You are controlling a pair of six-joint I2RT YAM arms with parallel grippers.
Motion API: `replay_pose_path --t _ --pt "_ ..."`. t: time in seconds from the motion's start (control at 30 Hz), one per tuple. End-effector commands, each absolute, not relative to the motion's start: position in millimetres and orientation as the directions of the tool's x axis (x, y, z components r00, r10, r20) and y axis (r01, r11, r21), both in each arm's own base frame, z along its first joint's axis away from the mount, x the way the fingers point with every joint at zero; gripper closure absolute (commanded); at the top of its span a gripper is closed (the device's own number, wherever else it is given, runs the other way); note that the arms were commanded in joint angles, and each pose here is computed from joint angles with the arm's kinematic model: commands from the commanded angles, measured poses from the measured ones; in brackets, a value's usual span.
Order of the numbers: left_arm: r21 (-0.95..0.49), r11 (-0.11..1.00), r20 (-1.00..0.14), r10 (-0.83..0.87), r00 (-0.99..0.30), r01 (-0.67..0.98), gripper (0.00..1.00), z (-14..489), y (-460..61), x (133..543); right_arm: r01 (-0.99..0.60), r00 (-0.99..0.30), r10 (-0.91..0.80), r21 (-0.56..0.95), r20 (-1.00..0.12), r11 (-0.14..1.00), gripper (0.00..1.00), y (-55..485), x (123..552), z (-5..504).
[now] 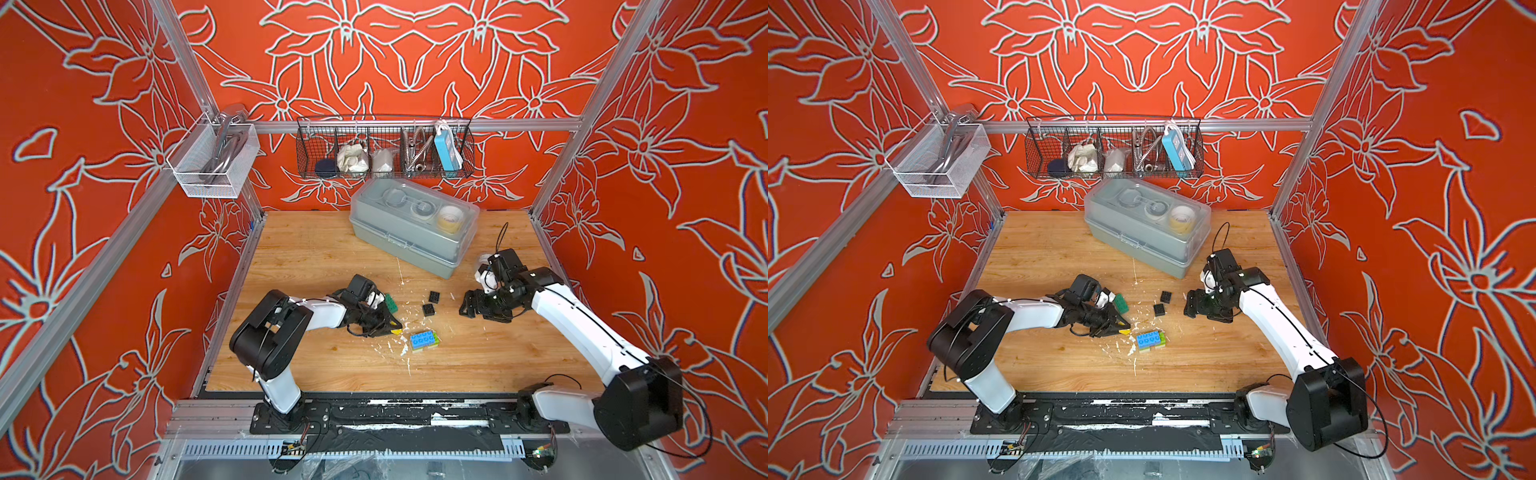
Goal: Assemble a giraffe with lego
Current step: Adjust the lego brick at the center of the board.
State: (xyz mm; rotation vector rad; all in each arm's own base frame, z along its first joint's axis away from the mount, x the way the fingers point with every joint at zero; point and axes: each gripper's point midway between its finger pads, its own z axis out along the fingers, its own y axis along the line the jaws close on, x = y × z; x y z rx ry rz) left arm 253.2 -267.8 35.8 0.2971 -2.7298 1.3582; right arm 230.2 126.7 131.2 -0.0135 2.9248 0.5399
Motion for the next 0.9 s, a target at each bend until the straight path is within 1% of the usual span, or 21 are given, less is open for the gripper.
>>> replay_pose_path --t 0.0,0.07,0.13,0.2,0.33,0.5,0.6,0.77,0.83,0.87 --pt "-0.804 0.572 0.128 -0.106 -0.986 -0.165 1.00 44 -272 258 -0.043 -0.985 0.019 0.344 -0.174 0.938 0.19 126 234 138" --pt "-0.779 0.608 0.115 -0.104 -0.988 -0.154 1.00 42 -268 258 -0.044 -0.985 0.018 0.344 -0.174 0.938 0.19 127 234 138" --pt "-0.745 0.650 0.109 -0.104 -0.989 -0.151 0.93 38 -261 256 -0.041 -0.985 0.020 0.345 -0.171 0.938 0.19 127 234 137" --pt "-0.712 0.685 0.103 -0.114 -0.988 -0.153 0.89 33 -254 255 -0.042 -0.985 0.019 0.346 -0.171 0.937 0.19 127 235 136" --pt "-0.646 0.747 0.080 -0.137 -0.987 -0.156 0.70 25 -240 252 -0.041 -0.986 0.019 0.344 -0.167 0.938 0.19 127 235 135" --pt "-0.609 0.778 0.062 -0.146 -0.987 -0.153 0.54 21 -230 249 -0.042 -0.986 0.017 0.344 -0.167 0.938 0.19 128 236 135" --pt "-0.586 0.796 0.045 -0.156 -0.987 -0.153 0.49 21 -225 250 -0.042 -0.986 0.017 0.344 -0.167 0.938 0.19 128 236 135" --pt "-0.542 0.828 -0.001 -0.168 -0.986 -0.140 0.49 28 -214 252 -0.045 -0.986 0.014 0.343 -0.169 0.938 0.19 129 237 136" --pt "-0.494 0.859 -0.035 -0.173 -0.984 -0.133 0.41 36 -203 252 -0.044 -0.986 0.015 0.340 -0.169 0.940 0.19 128 237 136" --pt "-0.466 0.875 -0.053 -0.176 -0.983 -0.131 0.34 40 -197 253 -0.043 -0.986 0.016 0.341 -0.169 0.939 0.19 128 237 136"
